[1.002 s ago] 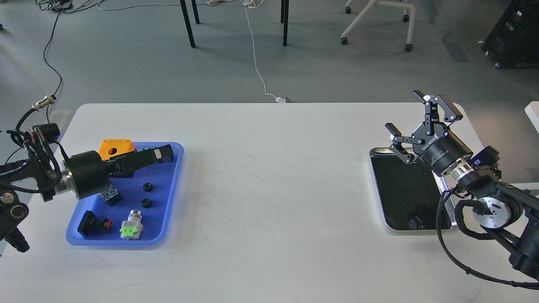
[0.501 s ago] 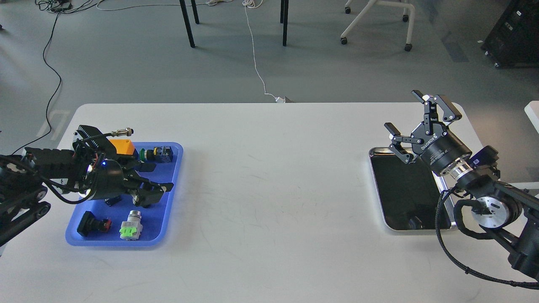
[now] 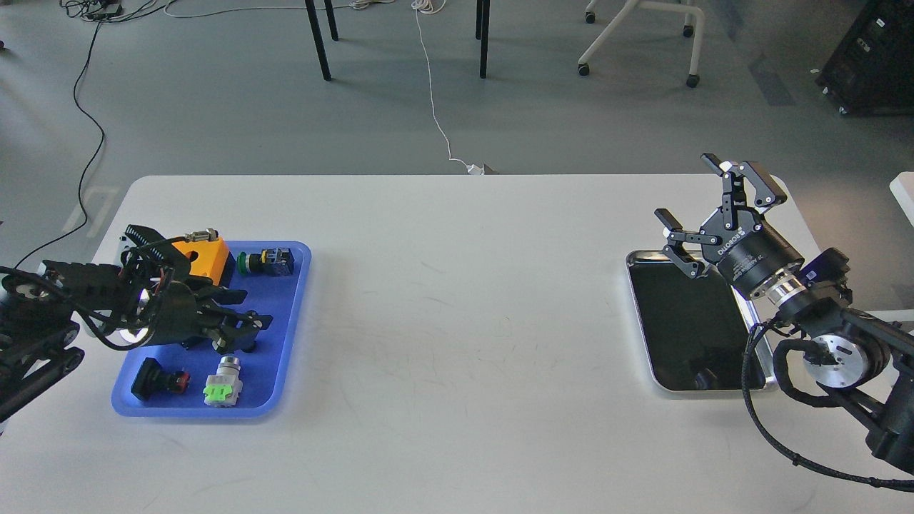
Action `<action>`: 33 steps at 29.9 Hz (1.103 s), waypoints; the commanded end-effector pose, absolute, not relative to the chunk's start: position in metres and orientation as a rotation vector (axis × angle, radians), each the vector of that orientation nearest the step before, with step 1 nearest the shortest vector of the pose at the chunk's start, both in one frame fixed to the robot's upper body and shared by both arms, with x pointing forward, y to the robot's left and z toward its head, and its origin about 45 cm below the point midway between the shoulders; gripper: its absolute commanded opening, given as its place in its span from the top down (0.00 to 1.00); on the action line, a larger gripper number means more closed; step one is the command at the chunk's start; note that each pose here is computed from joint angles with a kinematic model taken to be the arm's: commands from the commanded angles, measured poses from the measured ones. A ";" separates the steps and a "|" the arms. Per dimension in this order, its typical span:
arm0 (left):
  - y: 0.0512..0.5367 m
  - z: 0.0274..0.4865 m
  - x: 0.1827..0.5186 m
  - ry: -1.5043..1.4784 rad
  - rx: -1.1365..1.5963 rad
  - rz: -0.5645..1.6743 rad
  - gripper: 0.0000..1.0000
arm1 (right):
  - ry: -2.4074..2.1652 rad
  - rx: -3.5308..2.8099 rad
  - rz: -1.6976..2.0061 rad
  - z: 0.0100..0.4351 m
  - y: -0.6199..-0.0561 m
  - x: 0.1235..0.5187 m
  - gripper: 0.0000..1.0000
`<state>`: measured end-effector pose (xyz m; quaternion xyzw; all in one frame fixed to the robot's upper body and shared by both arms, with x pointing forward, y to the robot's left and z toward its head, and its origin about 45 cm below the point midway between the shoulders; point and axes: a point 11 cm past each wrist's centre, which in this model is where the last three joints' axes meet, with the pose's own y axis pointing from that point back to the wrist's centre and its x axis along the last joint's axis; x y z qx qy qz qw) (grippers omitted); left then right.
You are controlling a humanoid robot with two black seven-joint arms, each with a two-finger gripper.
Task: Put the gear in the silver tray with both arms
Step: 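Lower the left gripper and grasp the small black gear in the blue tray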
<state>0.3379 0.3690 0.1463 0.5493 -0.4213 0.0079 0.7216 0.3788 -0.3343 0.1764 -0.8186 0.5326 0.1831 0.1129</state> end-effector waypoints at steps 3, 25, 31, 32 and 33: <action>0.374 0.139 0.339 -0.908 1.229 0.029 0.44 | 1.567 -2.402 0.537 0.176 -0.336 0.378 0.01; 0.379 0.124 0.339 -0.875 1.250 0.033 0.49 | 1.569 -2.399 0.542 0.175 -0.336 0.377 0.01; 0.382 0.122 0.338 -0.866 1.259 0.035 0.71 | 1.570 -2.397 0.543 0.174 -0.336 0.377 0.01; 0.383 0.122 0.339 -0.864 1.262 0.036 0.75 | 1.570 -2.397 0.543 0.174 -0.336 0.377 0.01; 0.385 0.122 0.338 -0.861 1.266 0.037 0.78 | 1.571 -2.397 0.545 0.174 -0.337 0.376 0.01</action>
